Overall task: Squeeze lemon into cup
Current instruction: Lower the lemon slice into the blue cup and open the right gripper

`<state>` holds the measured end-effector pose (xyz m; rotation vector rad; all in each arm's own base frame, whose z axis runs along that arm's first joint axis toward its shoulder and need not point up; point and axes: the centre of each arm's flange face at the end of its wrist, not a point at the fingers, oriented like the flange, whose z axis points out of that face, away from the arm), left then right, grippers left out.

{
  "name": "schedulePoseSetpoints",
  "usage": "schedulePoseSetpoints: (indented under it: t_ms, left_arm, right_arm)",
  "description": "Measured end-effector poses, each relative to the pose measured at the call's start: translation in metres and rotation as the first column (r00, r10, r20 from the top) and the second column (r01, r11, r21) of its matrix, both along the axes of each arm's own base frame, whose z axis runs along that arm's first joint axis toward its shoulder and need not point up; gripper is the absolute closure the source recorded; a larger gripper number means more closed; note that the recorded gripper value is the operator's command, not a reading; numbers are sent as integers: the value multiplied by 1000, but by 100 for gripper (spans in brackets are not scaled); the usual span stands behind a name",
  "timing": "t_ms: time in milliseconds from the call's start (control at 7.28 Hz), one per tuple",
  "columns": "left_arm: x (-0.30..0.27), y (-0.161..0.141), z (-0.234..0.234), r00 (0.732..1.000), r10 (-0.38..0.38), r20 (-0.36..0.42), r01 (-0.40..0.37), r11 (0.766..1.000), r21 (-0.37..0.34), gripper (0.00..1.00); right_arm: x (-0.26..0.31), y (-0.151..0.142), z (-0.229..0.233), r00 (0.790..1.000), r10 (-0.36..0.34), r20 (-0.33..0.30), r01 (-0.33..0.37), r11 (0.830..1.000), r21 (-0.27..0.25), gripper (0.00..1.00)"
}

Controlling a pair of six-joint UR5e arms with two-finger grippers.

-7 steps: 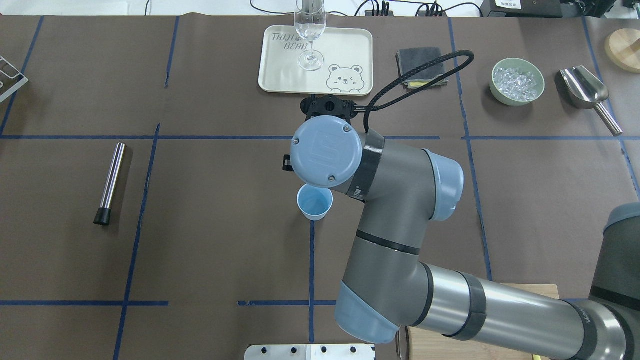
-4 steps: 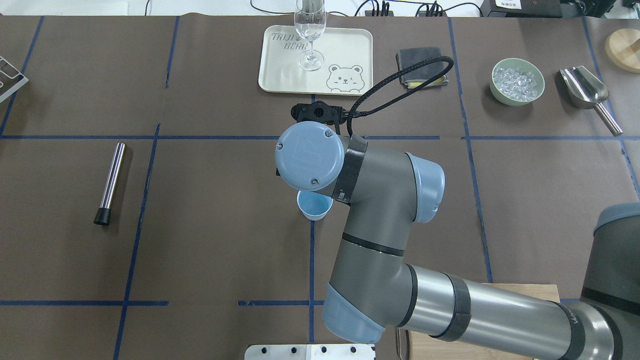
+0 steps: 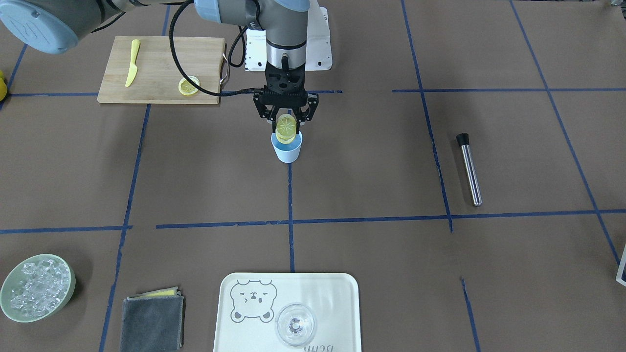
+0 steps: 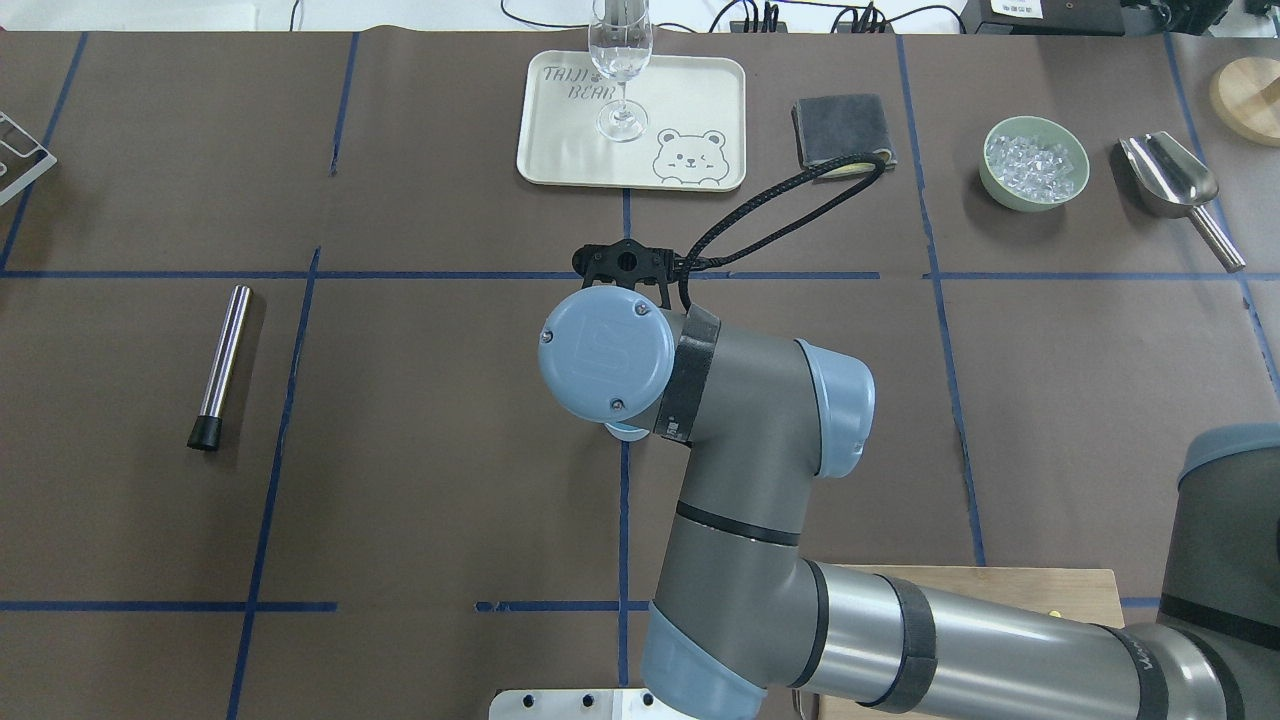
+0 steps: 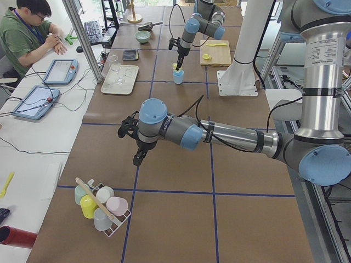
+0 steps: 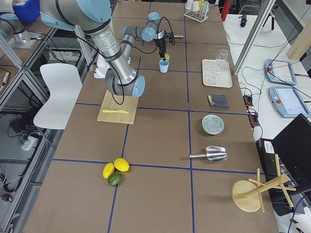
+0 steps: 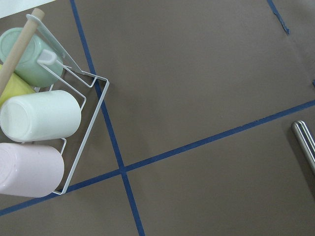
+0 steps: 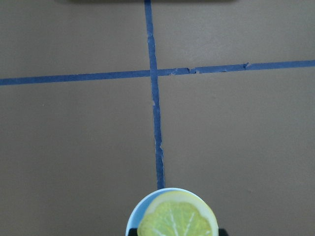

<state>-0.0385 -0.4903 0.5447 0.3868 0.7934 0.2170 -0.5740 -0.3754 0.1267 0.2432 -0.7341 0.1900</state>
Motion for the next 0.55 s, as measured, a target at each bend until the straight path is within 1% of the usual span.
schedulePoseSetpoints:
  t_ms: [137,549]
  left_arm:
    - [0,0,0,1000,0,0,0,1000,0,0]
    - [0,0,-1,1000,0,0,0,1000,1,0]
  right_arm:
    - [0,0,2,1000,-3,-3,3,1000,0,0]
    - [-1,1,4,1000,-9,-8,9,1000,4,0]
